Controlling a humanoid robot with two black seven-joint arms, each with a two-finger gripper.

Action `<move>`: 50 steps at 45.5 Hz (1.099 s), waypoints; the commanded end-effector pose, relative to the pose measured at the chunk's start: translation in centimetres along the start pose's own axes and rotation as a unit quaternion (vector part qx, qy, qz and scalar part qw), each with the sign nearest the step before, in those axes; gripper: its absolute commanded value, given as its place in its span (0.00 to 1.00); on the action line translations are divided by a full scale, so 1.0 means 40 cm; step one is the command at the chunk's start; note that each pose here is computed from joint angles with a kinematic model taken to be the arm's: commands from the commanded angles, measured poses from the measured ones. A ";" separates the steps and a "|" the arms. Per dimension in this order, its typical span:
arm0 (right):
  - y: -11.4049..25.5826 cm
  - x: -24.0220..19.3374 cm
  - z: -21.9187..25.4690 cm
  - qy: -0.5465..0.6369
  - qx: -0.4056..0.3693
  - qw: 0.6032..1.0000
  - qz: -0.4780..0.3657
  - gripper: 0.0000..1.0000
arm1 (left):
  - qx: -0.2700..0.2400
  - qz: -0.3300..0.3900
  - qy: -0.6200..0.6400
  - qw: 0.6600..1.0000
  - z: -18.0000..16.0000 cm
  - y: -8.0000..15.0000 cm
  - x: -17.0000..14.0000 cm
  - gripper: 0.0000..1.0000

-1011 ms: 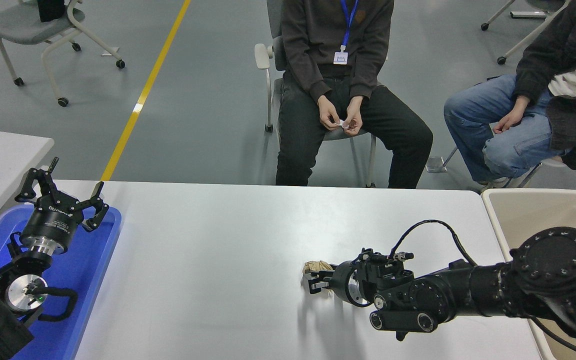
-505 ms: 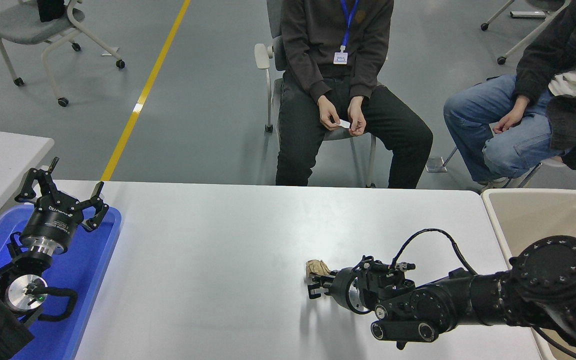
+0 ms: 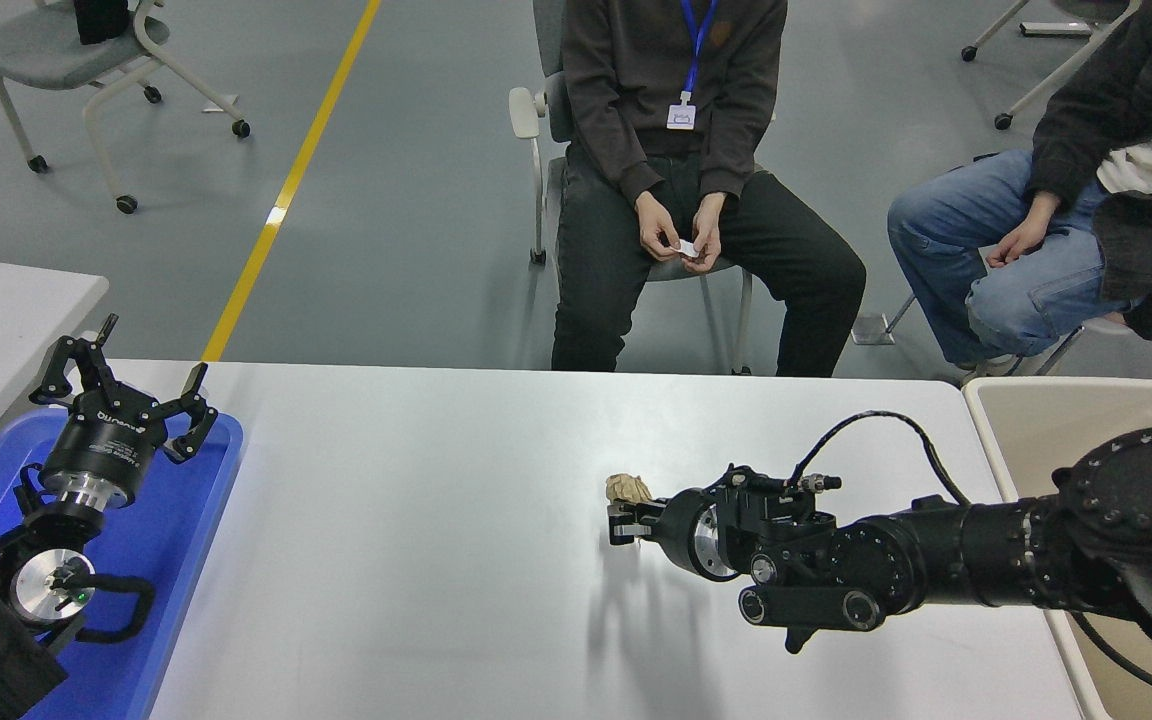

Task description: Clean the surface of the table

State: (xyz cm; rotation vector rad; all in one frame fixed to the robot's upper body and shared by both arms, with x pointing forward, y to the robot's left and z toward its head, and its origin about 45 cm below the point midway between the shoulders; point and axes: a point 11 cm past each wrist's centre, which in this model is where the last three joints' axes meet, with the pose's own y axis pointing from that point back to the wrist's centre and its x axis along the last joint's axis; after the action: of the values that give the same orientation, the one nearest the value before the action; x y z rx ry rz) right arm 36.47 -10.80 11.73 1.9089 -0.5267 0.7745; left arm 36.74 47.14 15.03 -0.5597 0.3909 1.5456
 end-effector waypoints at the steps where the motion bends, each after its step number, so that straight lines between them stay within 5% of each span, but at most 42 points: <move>1: 0.039 0.083 0.018 -0.015 0.002 1.000 0.025 0.00 | 0.000 0.000 0.000 1.000 0.000 0.000 0.000 1.00; 28: 0.222 0.217 0.081 -0.024 0.005 0.999 0.038 0.00 | 0.000 0.000 0.000 1.000 0.000 0.000 0.000 1.00; 50: 0.397 0.332 0.248 -0.069 -0.026 0.995 0.061 0.00 | 0.000 0.000 0.000 1.000 0.000 0.000 0.000 1.00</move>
State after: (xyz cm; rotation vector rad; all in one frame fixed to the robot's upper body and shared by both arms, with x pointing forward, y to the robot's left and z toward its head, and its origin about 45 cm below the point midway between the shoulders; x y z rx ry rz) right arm 38.34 -22.36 24.93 1.9072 -0.6823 0.7468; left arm 36.73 47.15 15.02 -0.5596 0.3908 1.5458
